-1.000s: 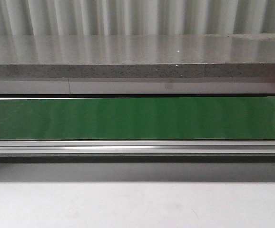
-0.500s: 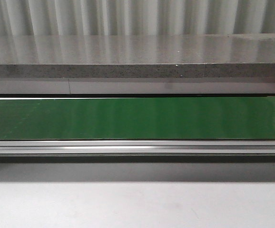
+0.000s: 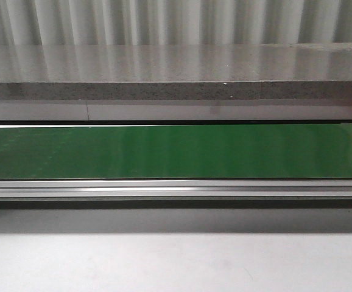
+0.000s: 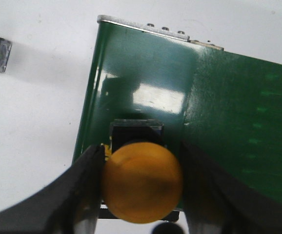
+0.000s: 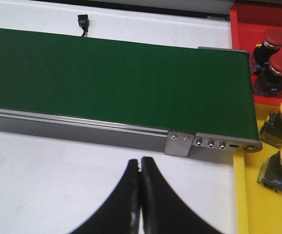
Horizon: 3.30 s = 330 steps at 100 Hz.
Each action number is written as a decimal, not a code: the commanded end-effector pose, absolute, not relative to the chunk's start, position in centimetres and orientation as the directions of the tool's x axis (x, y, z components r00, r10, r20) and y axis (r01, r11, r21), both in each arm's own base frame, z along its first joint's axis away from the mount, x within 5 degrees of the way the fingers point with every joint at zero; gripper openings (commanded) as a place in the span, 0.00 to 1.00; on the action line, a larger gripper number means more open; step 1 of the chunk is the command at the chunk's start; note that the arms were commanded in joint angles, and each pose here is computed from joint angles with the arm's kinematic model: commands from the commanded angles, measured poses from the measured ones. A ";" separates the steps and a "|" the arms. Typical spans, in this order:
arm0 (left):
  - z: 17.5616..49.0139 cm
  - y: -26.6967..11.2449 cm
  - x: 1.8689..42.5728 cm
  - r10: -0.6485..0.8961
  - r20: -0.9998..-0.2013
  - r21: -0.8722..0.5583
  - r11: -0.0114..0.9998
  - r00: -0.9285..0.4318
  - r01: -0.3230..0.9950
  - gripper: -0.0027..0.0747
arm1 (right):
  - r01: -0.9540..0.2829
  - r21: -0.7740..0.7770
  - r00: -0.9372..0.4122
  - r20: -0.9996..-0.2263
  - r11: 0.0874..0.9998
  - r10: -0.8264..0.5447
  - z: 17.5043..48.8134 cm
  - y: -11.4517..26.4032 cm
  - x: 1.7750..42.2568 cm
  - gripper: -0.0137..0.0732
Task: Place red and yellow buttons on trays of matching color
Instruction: 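Carry the yellow button onto the belt and open the left gripper, then grasp a red button from the pile with the left gripper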
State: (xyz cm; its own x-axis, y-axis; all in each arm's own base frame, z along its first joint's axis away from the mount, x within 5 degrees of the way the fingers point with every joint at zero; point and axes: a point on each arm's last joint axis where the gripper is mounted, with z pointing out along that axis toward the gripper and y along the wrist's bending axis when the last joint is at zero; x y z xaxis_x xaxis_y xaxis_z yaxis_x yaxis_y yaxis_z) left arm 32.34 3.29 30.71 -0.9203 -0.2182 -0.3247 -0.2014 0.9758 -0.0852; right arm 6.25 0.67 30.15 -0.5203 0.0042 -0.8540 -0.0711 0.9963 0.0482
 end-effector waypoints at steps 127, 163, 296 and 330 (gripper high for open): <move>34.7 9.5 33.2 -0.380 -0.459 -0.143 0.924 -0.803 -0.356 0.74 | -0.077 0.038 -0.447 -0.895 0.996 0.000 31.4 0.7 6.6 0.08; 30.0 16.6 33.4 -0.551 -0.348 -0.141 0.831 -0.759 -0.539 0.74 | -0.077 0.038 -0.447 -0.895 0.996 0.000 31.4 0.7 6.6 0.08; 26.2 18.7 37.0 -0.524 -0.473 -0.169 0.843 -0.708 -0.511 0.34 | -0.077 0.038 -0.446 -0.895 0.996 0.000 31.4 0.7 6.5 0.08; 32.2 14.7 32.8 -0.433 -0.526 -0.150 0.894 -0.732 -0.421 0.34 | -0.077 0.038 -0.446 -0.895 0.996 0.000 31.4 0.7 6.5 0.08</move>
State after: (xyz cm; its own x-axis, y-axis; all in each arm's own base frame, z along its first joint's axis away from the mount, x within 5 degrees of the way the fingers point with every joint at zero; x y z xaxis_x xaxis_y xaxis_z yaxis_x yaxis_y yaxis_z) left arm 34.06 16.34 28.72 -0.7655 -0.4775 -0.4312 -0.4641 0.8740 -0.1439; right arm 6.25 0.67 30.15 -0.5203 0.0042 -0.8540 -0.0711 0.9963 0.0482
